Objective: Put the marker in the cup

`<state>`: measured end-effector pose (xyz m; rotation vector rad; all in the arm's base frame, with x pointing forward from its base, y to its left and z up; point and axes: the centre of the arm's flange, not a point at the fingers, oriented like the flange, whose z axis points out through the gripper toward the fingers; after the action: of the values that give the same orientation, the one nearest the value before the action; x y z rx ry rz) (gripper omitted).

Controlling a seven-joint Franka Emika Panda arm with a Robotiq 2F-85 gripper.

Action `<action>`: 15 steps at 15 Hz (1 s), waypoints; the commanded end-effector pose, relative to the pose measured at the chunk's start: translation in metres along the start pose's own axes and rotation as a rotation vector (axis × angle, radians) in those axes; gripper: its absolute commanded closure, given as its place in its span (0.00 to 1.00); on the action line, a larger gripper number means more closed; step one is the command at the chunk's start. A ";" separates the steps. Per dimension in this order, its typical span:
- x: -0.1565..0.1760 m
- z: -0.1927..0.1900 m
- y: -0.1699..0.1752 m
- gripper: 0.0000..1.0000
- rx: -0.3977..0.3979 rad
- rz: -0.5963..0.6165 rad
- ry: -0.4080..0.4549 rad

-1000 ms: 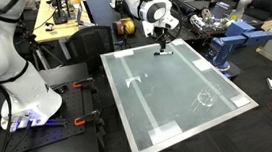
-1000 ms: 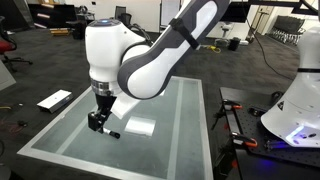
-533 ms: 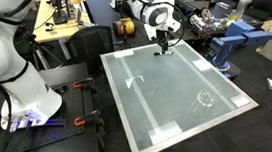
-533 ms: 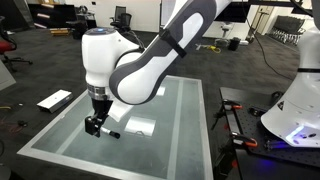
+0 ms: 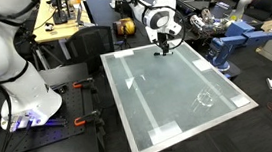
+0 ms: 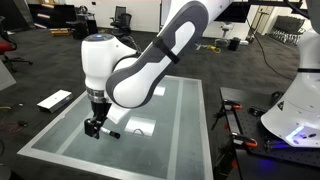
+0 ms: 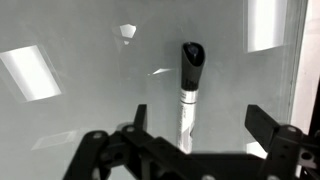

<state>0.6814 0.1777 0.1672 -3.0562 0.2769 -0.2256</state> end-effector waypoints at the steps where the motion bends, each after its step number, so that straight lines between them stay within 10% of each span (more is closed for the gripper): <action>1: 0.010 0.006 0.001 0.26 0.004 -0.003 0.004; 10: 0.012 0.015 0.003 0.96 -0.008 -0.003 -0.008; 15: 0.008 0.004 0.003 0.95 -0.035 -0.037 -0.040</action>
<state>0.6866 0.1732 0.1542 -3.0688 0.2846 -0.2112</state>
